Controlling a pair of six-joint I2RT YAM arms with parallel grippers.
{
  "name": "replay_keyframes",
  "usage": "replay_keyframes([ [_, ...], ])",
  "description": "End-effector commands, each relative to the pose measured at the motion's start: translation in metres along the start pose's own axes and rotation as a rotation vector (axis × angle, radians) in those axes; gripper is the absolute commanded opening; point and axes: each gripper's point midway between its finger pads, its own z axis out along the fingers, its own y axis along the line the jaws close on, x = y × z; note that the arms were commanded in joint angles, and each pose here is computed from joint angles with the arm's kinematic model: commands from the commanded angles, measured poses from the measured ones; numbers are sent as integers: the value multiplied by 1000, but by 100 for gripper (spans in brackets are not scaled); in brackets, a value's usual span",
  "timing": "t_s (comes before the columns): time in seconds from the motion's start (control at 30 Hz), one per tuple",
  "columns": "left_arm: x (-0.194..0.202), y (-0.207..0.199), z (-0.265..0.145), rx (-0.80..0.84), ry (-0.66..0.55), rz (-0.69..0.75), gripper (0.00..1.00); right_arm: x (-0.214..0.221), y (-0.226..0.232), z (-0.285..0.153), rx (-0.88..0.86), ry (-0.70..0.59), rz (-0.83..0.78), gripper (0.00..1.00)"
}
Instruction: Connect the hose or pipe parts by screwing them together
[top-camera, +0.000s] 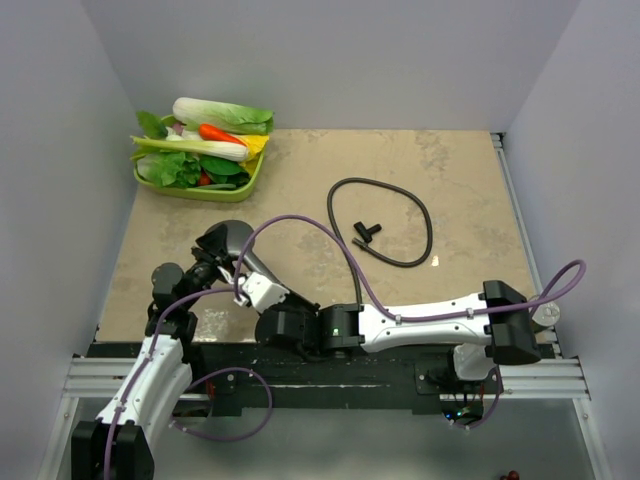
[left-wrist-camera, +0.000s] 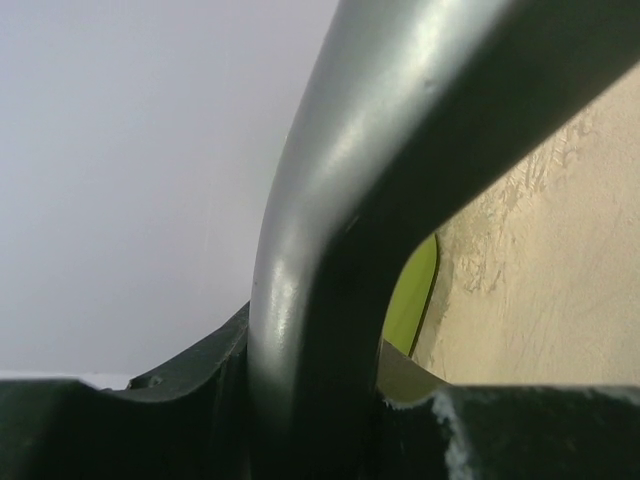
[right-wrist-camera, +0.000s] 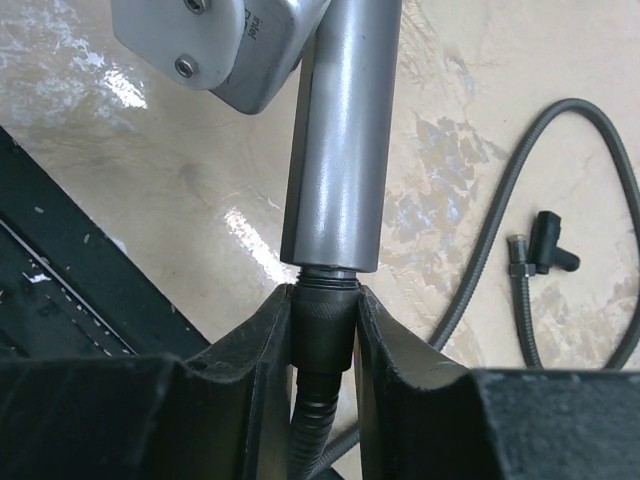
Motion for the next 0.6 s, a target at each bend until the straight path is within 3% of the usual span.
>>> replay_keyframes([
  [0.0,-21,45,2,-118,-78,60,0,-22,19,-9,-145,-92,161,8],
  [0.2,-21,47,3,-120,-82,52,0,-34,24,-25,-362,-140,306,0],
  [0.57,-25,55,1,-136,-89,67,0,-44,26,-29,-692,-130,503,0],
])
